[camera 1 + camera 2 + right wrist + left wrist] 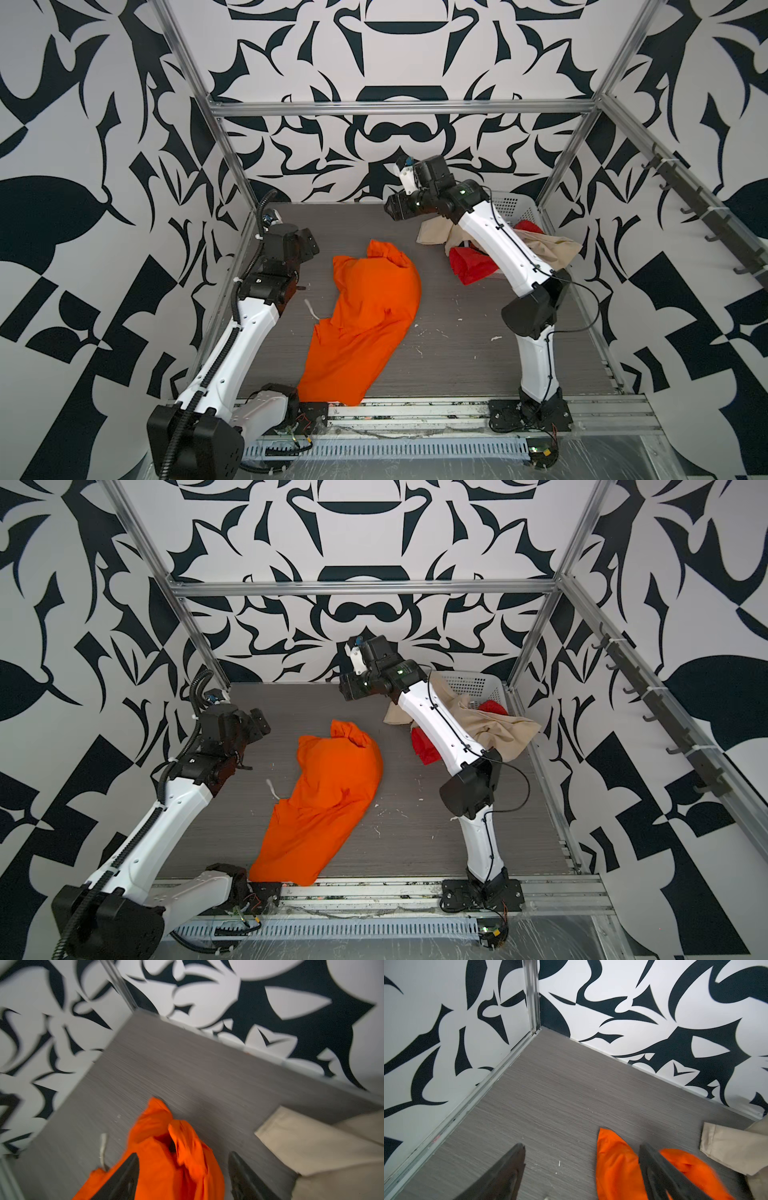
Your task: Fold and stack the shorts
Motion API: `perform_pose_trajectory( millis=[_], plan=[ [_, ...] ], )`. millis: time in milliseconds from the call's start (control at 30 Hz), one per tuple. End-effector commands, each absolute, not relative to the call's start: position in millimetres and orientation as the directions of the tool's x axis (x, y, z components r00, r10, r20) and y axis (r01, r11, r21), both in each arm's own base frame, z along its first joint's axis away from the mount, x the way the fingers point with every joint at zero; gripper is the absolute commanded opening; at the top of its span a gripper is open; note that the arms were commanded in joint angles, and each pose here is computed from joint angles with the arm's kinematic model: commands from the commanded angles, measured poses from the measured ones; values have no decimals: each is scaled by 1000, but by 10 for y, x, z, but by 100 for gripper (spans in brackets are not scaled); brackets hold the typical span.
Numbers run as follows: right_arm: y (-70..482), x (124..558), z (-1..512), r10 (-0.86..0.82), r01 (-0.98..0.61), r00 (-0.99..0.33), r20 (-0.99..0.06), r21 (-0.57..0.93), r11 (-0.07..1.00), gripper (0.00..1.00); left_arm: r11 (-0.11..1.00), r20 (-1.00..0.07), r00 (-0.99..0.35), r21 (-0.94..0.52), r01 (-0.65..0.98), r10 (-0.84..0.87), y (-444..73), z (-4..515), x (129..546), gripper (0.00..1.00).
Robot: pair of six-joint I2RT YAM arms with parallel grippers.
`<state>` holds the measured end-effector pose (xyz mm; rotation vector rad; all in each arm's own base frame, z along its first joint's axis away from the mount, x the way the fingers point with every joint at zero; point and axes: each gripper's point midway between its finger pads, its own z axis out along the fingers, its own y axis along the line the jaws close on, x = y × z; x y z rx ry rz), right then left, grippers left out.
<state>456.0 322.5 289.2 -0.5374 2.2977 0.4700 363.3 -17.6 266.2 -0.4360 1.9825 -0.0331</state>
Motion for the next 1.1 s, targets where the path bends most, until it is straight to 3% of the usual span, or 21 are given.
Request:
perform_pose_trajectory(
  millis=[0,167,367,733,867,1067],
  plan=[
    [2734,4485,2688,-302,-399,-709,-638,10,917,72,925,-838,-428,-216,-311,-339,-168,2392,3557,89],
    [2285,4565,1976,-177,-264,-845,-504,107,959,71,925,-812,-457,-252,-285,-363,-278,2253,3641,89],
    [1671,4753,1459,-38,-104,-891,-453,122,987,70,934,-797,-489,-276,-226,-354,-422,2174,3740,89],
    [514,5116,1230,217,166,-858,-466,147,975,69,910,-660,-652,-396,-123,-375,-827,1805,3685,88],
    [723,5105,1598,146,56,-838,-526,184,981,71,888,-543,-742,-433,-153,-393,-948,1503,3585,87],
    [1849,4751,2101,-64,-240,-788,-612,210,948,90,853,-345,-814,-418,-312,-467,-937,954,3327,86]
  ],
)
